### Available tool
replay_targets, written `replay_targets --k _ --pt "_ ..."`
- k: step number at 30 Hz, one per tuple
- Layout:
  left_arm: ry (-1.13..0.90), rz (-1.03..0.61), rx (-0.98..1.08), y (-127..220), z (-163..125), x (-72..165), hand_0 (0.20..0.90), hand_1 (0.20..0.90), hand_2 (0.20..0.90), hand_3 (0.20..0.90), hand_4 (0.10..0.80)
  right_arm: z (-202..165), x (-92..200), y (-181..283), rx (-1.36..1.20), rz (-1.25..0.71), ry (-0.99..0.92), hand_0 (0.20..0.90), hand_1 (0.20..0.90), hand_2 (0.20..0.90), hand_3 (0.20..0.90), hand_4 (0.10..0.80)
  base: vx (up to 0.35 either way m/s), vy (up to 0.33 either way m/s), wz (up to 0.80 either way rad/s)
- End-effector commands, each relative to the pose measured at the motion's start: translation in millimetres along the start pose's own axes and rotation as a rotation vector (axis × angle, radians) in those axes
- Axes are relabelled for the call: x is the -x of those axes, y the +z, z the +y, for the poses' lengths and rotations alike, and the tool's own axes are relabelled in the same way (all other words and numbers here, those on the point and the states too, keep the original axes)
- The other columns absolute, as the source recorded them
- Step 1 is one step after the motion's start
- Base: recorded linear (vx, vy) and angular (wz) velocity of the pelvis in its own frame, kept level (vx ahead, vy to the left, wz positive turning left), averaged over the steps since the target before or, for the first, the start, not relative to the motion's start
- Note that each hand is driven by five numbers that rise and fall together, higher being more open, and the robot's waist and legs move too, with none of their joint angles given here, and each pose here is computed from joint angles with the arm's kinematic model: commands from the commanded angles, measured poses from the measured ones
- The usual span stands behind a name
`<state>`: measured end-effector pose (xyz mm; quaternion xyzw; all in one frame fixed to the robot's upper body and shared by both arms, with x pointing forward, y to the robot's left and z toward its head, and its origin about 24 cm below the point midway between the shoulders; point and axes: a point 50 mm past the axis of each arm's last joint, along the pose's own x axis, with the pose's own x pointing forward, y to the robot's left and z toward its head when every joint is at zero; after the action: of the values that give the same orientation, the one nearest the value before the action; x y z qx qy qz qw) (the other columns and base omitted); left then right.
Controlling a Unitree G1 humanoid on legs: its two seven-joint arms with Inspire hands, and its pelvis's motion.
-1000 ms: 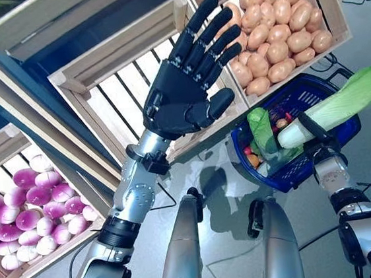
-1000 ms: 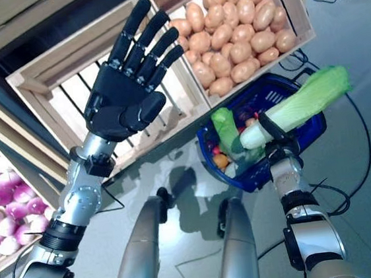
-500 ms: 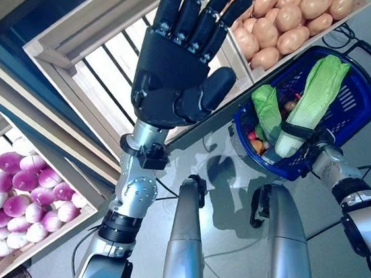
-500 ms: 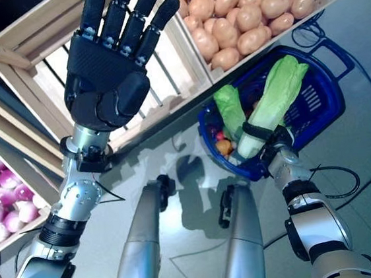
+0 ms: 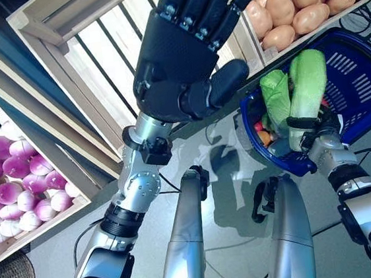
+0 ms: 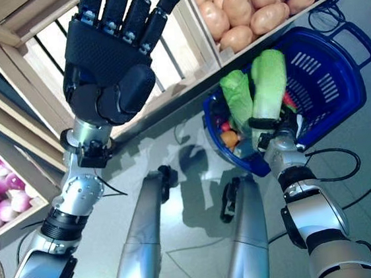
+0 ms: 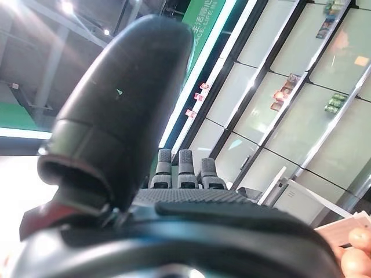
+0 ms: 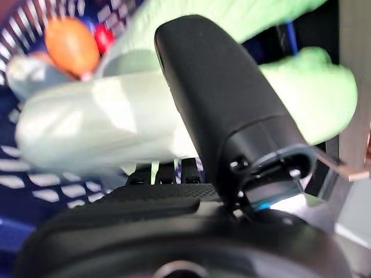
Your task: Put vegetables into the basket
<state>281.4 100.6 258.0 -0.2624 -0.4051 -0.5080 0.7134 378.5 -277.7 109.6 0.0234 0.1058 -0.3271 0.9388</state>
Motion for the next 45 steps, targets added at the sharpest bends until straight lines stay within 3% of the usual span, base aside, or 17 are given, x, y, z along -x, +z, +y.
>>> replay_targets --k 1,7,19,25,32,35,40,45 --pt "-0.182 -0.248 -0.033 28 -29 -35 0.900 0.900 0.900 0.900 0.800 7 3 58 0.057 -0.219 -0.137 0.900 0.900 0.900 0.900 0.800 0.032 -0.001 -0.03" --pt "-0.109 -0.251 -0.048 27 -23 -31 0.900 0.900 0.900 0.900 0.800 4 2 58 0.075 -0.208 -0.178 0.900 0.900 0.900 0.900 0.800 0.005 0.000 0.00" --pt "0.118 -0.076 -0.129 10 6 -2 0.900 0.900 0.900 0.900 0.800 12 7 24 0.152 -0.198 -0.127 0.900 0.900 0.900 0.900 0.800 -0.002 -0.007 -0.02" --pt "0.348 0.250 -0.158 -29 20 48 0.900 0.900 0.900 0.900 0.800 25 33 -44 -0.042 -0.062 0.011 0.900 0.900 0.900 0.900 0.800 0.171 -0.036 0.08" --pt "0.558 0.455 -0.117 -56 18 109 0.900 0.900 0.900 0.900 0.800 9 70 -113 -0.077 0.004 0.189 0.900 0.900 0.900 0.900 0.800 0.181 0.000 -0.04" --pt "0.628 0.595 -0.130 -70 10 139 0.900 0.900 0.900 0.900 0.800 -1 96 -142 0.008 0.015 0.266 0.900 0.900 0.900 0.900 0.800 0.153 0.008 -0.18" --pt "0.642 0.758 -0.092 -84 2 171 0.900 0.900 0.900 0.900 0.800 -12 112 -166 0.219 0.038 0.388 0.900 0.900 0.900 0.900 0.800 -0.011 0.003 -0.13" --pt "0.576 0.848 0.021 -98 -13 187 0.900 0.900 0.900 0.900 0.800 -19 123 -194 0.402 0.130 0.520 0.900 0.900 0.900 0.900 0.800 -0.013 0.000 -0.15"
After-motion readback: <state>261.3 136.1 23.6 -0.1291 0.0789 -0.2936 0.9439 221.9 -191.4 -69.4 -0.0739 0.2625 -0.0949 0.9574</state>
